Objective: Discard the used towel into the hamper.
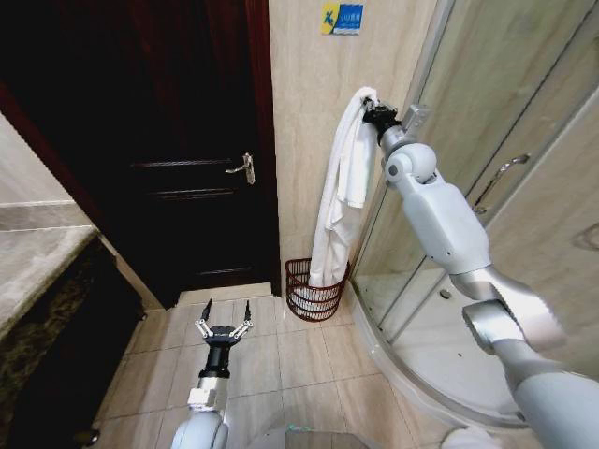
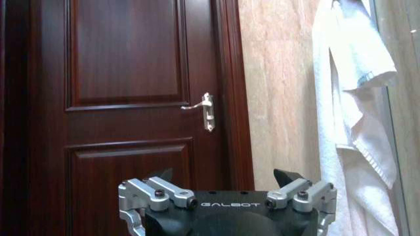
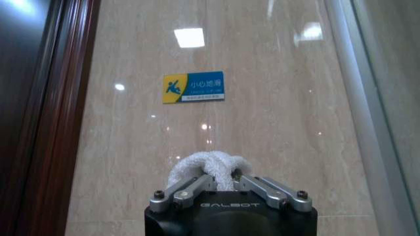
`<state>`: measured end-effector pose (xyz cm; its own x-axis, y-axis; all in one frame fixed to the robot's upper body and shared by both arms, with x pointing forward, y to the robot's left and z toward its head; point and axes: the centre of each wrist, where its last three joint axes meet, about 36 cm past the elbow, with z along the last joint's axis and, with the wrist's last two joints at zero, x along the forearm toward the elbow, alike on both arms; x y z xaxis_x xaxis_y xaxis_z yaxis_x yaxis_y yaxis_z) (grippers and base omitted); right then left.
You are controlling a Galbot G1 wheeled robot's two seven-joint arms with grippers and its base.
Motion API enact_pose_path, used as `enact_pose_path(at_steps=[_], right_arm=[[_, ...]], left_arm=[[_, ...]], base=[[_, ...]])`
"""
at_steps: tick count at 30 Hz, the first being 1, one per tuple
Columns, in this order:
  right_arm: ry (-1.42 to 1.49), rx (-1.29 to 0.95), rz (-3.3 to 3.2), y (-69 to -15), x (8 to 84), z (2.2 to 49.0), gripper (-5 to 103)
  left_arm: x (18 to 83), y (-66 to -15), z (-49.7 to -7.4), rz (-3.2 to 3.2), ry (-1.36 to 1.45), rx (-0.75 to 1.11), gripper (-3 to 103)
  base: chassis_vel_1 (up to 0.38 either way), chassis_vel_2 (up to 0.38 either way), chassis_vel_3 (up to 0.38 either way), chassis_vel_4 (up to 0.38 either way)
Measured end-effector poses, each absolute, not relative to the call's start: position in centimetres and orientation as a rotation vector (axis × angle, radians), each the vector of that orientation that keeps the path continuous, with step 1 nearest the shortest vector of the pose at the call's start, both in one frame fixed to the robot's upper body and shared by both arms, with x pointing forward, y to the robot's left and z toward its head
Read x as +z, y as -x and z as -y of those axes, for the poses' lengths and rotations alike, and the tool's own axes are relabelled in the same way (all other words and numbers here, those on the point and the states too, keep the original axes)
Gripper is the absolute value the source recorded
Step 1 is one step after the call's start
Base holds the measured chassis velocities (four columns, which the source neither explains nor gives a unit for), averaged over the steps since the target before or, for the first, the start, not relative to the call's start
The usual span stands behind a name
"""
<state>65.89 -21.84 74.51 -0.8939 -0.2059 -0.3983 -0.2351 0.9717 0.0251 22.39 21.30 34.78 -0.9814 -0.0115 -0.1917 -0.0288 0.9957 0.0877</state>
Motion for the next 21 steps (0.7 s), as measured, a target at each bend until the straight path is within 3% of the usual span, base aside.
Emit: enact_pose_path(at_steps=[21], right_arm=[[0.330, 0.088, -2.714, -65.67, 74.35, 20.80, 5]], left_arm=[[34.57, -22.58, -21.62, -2.950, 0.004, 0.135, 100]], base=[[0.000, 0.000, 0.000, 0.000]])
